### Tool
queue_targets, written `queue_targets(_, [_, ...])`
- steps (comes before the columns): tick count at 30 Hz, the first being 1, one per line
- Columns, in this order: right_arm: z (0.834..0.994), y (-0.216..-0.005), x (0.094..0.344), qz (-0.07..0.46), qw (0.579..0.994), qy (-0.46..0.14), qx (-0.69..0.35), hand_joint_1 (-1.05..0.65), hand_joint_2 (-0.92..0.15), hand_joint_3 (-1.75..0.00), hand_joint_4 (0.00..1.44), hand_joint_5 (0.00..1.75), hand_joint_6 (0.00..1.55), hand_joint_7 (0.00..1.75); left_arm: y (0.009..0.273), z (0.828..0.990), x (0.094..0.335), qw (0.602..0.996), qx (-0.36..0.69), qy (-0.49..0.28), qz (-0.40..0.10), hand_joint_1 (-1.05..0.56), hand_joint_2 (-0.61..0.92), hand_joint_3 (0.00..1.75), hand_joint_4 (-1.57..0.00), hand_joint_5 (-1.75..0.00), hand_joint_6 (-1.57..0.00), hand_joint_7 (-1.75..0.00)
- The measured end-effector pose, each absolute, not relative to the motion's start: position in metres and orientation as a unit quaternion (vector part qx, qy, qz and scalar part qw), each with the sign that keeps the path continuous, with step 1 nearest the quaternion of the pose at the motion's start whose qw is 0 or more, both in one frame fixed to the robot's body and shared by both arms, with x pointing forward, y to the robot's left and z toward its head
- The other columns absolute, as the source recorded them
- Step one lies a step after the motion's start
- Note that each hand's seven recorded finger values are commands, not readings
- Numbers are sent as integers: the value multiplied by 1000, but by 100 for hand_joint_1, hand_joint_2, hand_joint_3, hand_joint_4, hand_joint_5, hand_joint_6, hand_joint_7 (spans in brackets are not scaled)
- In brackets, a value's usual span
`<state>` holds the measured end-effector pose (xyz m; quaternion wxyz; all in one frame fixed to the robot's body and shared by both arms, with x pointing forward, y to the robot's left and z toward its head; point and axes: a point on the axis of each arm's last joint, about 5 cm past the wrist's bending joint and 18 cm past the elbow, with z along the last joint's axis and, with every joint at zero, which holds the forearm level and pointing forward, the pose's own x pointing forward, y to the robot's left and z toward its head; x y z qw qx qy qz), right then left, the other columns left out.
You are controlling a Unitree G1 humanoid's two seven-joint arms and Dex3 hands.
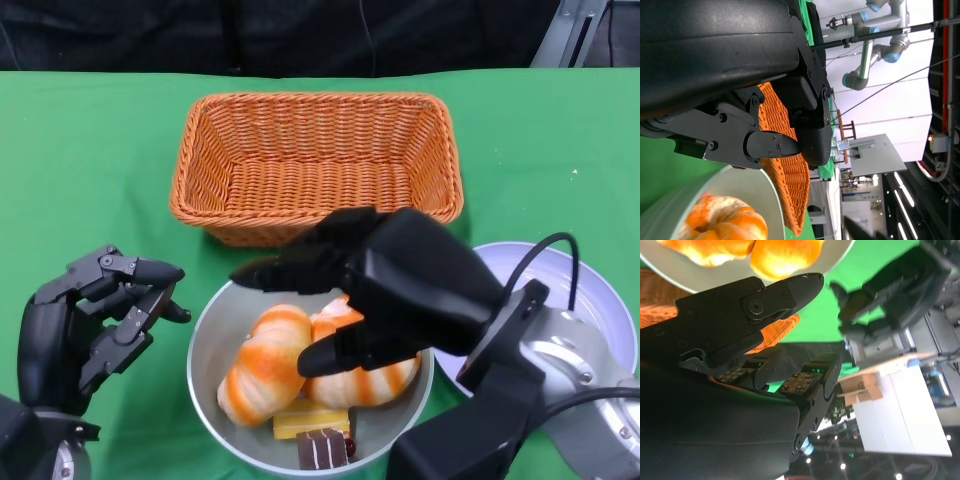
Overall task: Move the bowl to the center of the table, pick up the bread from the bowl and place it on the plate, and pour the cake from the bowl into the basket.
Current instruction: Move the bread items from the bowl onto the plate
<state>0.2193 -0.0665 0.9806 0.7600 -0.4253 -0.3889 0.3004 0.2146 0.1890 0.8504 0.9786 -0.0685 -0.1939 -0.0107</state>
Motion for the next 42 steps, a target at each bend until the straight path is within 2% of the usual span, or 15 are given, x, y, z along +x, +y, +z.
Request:
queue_targets(1, [980,-66,219,303,759,-388,-426,-76,-89,-1,59,12,59,0,188,851,214,979,-72,-193,-6,-21,92,20,-91,-119,-111,-49])
queue_targets(4, [979,-62,219,314,756,-383,-427,-77,-90,-1,57,10,59,0,187,849,212,981,-62,-183,6,-24,92,20,-97,-102,-118,-29])
queue_targets(5, [978,-61,219,320,755,-380,-429,-78,-91,-1,55,9,58,0,187,849,211,983,-50,-178,9,-29,92,20,-90,-118,-120,-28])
queue_targets(6, [978,-61,218,323,754,-375,-431,-79,-92,-1,55,8,57,0,187,849,211,984,-41,-175,11,-32,92,18,-86,-125,-120,-29])
queue_targets(7, [977,-61,219,326,753,-372,-434,-80,-92,-1,55,8,58,0,187,849,211,984,-34,-172,13,-34,92,15,-84,-131,-120,-30])
queue_targets(9, [977,-60,218,333,749,-369,-439,-82,-92,-1,54,6,58,0,190,851,211,985,-33,-172,13,-39,92,9,-79,-145,-109,-55])
queue_targets(12, [976,-60,218,347,740,-365,-447,-85,-92,-3,51,4,56,0,192,851,212,984,-57,-169,4,-36,90,2,-83,-130,-103,-65])
queue_targets(17, [974,-62,219,359,728,-361,-459,-87,-92,-5,48,2,58,1,194,850,212,984,-71,-164,1,-30,87,1,-85,-134,-92,-94])
queue_targets(21, [971,-62,219,363,718,-358,-474,-87,-92,-4,44,0,62,2,193,849,211,982,-90,-167,-4,-23,92,8,-85,-136,-91,-96])
queue_targets(30, [958,-58,218,340,680,-400,-512,-84,-91,-1,45,1,63,0,194,848,211,981,-99,-164,-10,-26,92,18,-91,-127,-98,-80])
queue_targets(31, [956,-57,218,339,676,-402,-516,-84,-91,0,45,1,63,0,194,848,211,981,-99,-164,-9,-27,92,18,-91,-127,-100,-75])
queue_targets(32, [954,-56,218,337,673,-404,-520,-83,-89,0,46,1,63,0,194,848,211,981,-99,-165,-8,-30,92,17,-94,-121,-107,-57])
queue_targets(33, [952,-55,218,338,671,-405,-521,-82,-89,0,46,1,63,0,193,848,211,981,-101,-167,-7,-31,92,16,-95,-118,-111,-47])
queue_targets(35, [947,-54,218,337,667,-409,-524,-82,-89,0,48,2,63,0,193,849,212,980,-103,-170,-7,-32,92,14,-96,-115,-117,-34])
queue_targets(42, [935,-50,222,333,660,-419,-527,-80,-89,0,49,1,65,1,192,848,209,981,-101,-167,-3,-35,92,14,-85,-145,-123,-23])
